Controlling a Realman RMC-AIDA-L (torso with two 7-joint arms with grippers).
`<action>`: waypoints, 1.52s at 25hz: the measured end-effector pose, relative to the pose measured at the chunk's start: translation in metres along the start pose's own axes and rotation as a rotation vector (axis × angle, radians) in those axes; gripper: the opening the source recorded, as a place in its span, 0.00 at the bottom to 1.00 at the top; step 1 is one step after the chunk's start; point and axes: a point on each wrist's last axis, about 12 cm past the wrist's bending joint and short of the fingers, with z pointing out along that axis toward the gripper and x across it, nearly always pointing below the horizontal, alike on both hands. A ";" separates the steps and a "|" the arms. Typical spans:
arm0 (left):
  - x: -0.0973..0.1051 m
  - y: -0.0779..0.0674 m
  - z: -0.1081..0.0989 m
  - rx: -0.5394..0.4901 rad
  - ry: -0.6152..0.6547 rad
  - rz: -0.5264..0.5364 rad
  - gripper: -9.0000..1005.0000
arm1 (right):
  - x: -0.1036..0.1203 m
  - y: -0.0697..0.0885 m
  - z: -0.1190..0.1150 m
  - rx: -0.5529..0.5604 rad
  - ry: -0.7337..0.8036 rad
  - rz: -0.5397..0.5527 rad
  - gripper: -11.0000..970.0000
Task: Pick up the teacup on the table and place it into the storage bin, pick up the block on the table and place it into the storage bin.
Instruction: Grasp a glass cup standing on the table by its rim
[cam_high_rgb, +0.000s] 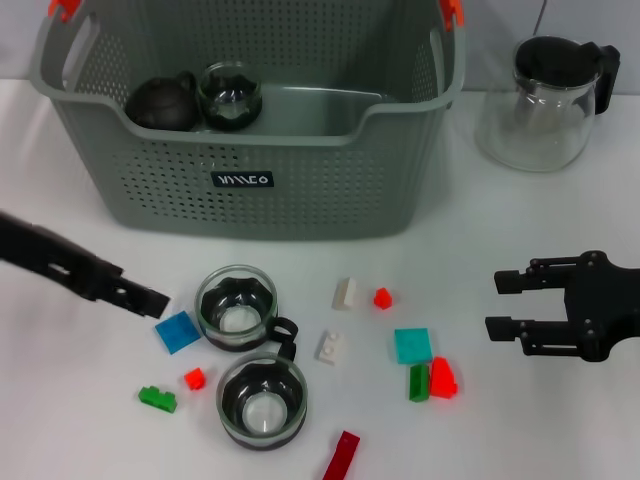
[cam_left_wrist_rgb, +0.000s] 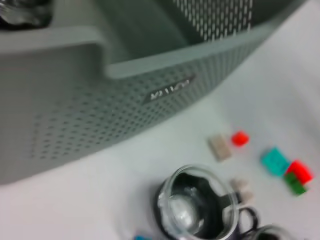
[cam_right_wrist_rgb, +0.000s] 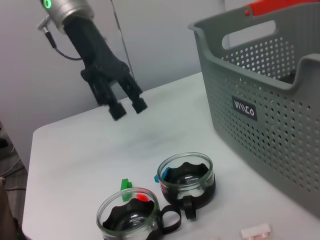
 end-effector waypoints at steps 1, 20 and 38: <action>-0.009 -0.005 0.005 -0.032 0.036 0.025 0.83 | 0.000 0.000 0.000 0.000 -0.002 0.000 0.66; -0.057 -0.035 0.088 -0.234 0.171 0.113 0.79 | -0.002 0.000 0.004 -0.007 -0.011 0.016 0.66; -0.044 -0.026 0.097 -0.266 0.267 0.104 0.79 | -0.001 0.000 0.002 -0.003 -0.009 0.019 0.66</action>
